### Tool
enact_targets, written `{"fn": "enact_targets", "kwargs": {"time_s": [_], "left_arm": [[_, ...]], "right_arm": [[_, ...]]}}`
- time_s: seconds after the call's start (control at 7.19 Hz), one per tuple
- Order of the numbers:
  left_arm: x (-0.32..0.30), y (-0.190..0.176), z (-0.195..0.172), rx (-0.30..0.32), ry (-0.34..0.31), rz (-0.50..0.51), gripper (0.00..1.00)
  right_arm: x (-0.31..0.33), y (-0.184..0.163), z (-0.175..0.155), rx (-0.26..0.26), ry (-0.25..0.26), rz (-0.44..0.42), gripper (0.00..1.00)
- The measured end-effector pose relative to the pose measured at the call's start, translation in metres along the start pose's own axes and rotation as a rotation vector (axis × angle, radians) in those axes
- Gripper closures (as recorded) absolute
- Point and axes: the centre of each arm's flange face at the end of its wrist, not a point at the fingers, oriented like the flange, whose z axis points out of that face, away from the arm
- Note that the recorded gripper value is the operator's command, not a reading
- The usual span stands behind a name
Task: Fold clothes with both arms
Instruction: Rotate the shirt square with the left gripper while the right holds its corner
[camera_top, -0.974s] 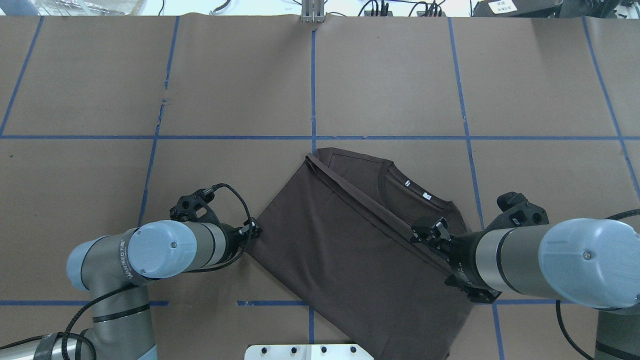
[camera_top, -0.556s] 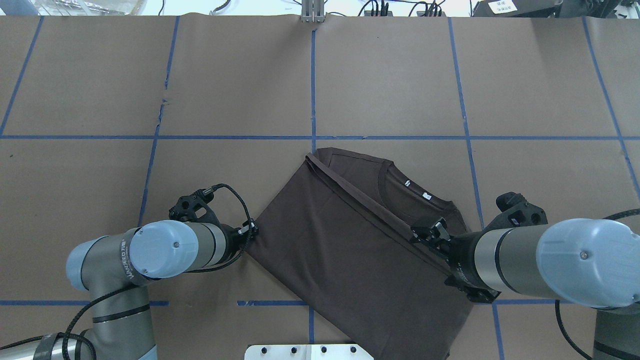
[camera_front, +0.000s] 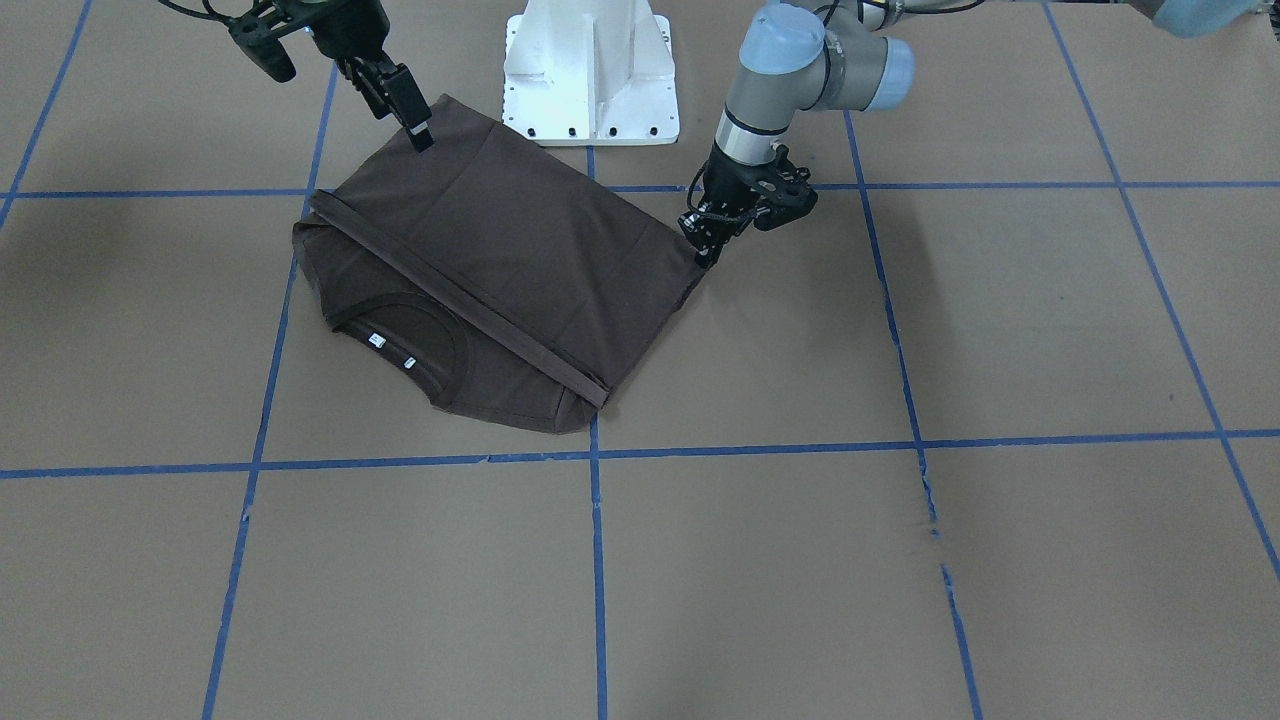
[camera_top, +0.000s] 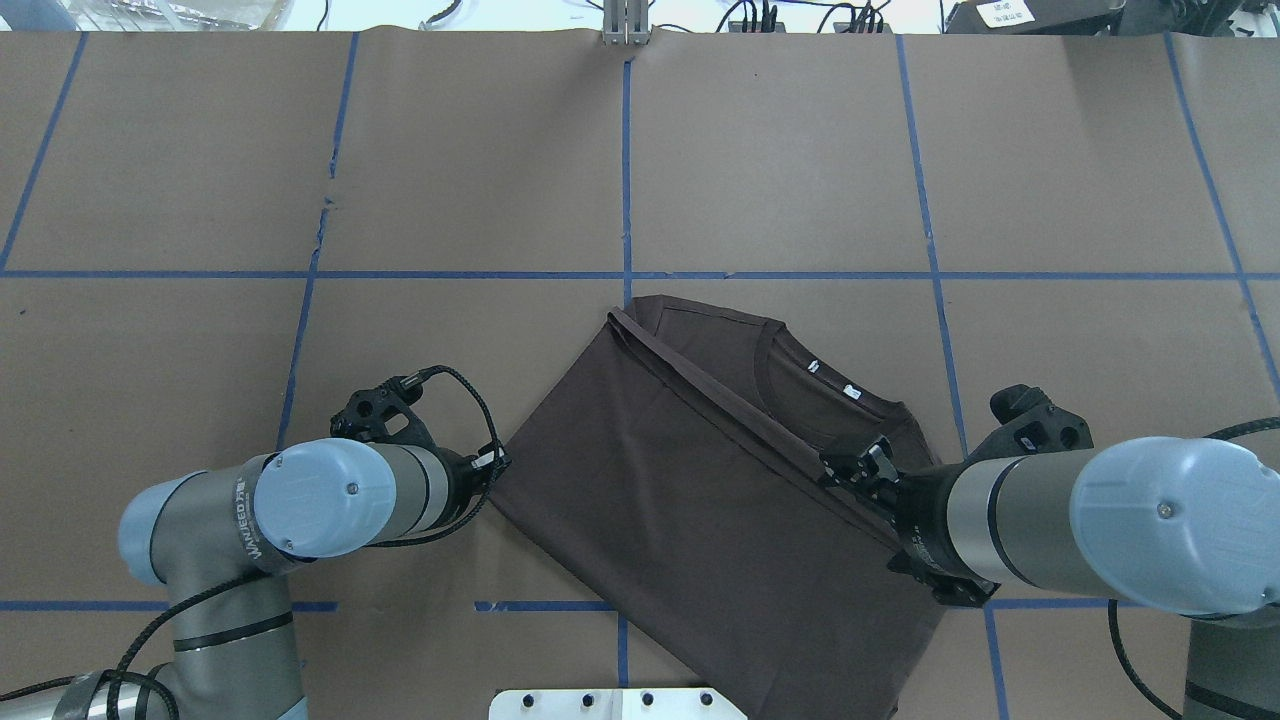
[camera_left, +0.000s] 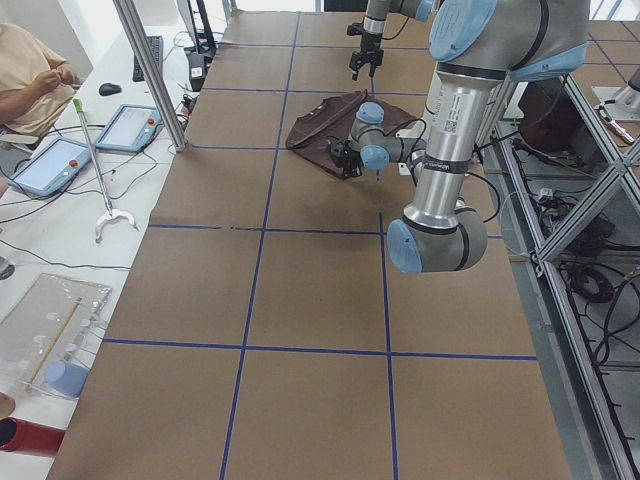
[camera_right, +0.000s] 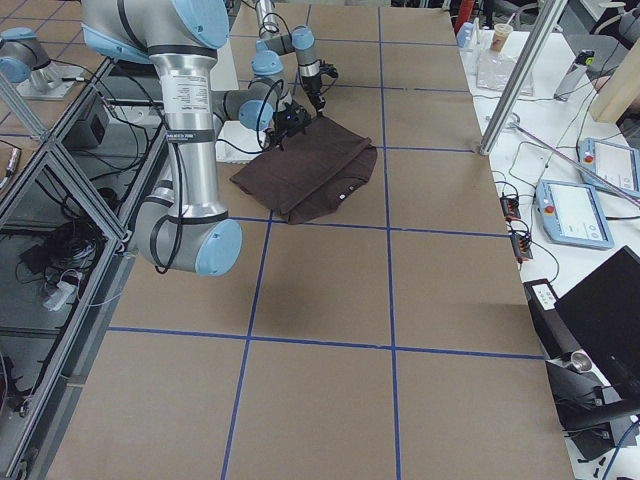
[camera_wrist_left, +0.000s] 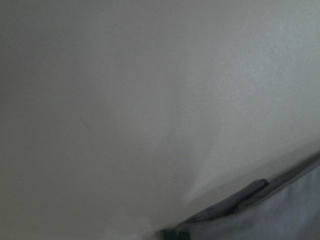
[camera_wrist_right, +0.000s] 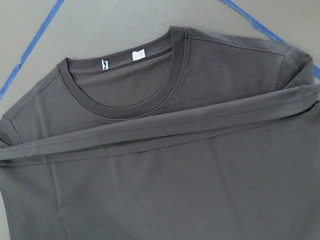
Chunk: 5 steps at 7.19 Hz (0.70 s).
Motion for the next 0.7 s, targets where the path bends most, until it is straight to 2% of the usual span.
{"fn": "enact_targets", "kwargs": {"time_s": [0.28, 0.42, 0.7], "left_arm": [[0.004, -0.007, -0.009, 0.022, -0.024, 0.05, 1.0], [0.014, -0.024, -0.014, 0.052, -0.01, 0.092, 1.0], [0.072, -0.094, -0.023, 0.166, 0.048, 0.122, 1.0]], "right_arm": [[-0.002, 0.001, -0.001, -0.002, -0.004, 0.0, 0.0], [-0.004, 0.001, -0.002, -0.002, -0.01, 0.002, 0.0], [-0.009, -0.002, -0.003, 0.005, -0.019, 0.008, 0.0]]}}
